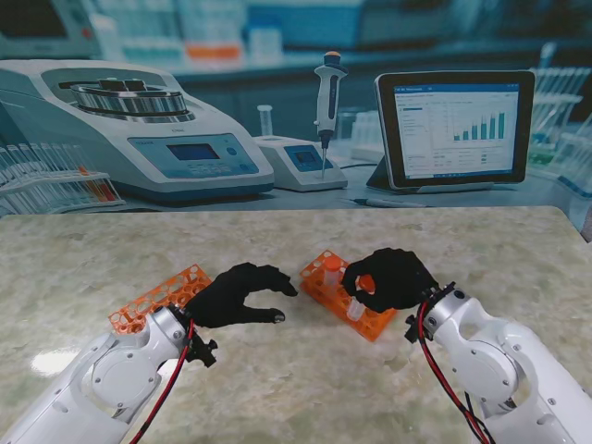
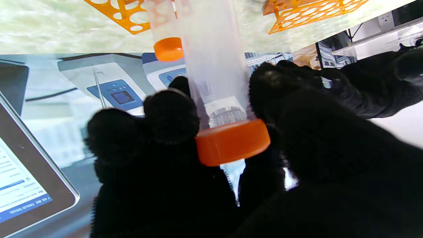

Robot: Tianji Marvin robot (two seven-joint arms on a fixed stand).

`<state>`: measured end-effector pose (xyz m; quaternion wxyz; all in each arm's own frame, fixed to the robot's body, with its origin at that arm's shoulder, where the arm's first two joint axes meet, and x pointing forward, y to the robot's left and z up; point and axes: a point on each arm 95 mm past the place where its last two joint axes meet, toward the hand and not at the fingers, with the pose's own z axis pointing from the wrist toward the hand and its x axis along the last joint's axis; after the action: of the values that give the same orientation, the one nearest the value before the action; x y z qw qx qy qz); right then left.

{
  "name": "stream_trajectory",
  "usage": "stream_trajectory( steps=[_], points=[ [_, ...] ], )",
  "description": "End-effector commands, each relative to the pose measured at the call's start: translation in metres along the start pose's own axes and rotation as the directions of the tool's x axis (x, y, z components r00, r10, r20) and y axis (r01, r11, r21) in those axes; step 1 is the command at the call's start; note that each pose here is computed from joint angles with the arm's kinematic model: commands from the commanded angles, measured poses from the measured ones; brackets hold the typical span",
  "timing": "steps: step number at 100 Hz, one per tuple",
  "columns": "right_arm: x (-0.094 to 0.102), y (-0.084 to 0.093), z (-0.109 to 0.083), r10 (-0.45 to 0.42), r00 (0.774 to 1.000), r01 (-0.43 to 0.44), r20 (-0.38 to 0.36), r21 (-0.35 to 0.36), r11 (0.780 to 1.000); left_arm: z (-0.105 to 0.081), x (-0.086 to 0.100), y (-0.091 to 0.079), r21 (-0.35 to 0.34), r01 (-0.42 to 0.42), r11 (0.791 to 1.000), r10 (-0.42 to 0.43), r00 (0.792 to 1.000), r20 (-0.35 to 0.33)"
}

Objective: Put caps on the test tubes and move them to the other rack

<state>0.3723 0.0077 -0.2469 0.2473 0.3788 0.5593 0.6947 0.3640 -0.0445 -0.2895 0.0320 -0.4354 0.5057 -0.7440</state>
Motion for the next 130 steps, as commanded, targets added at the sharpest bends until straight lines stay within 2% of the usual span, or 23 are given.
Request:
stream_trajectory(
  steps=[1,74,130],
  points=[
    [-0.006,-0.006,0.001,0.010,1.000,-0.010,0.023,0.016,1.000,0.000,0.001,0.000,-0.002,-0.002,1.000,0.002,1.000,0.000],
    [-0.032,-0.031,0.017,0.043,0.993,-0.048,0.111,0.042,0.998,-0.001,-0.001,-0.001,0.002,-0.003,1.000,0.003,1.000,0.005],
    [-0.043,-0.036,0.025,0.039,0.990,-0.045,0.138,0.045,0.998,-0.001,-0.001,-0.001,0.001,-0.003,1.000,0.003,1.000,0.006]
  ],
)
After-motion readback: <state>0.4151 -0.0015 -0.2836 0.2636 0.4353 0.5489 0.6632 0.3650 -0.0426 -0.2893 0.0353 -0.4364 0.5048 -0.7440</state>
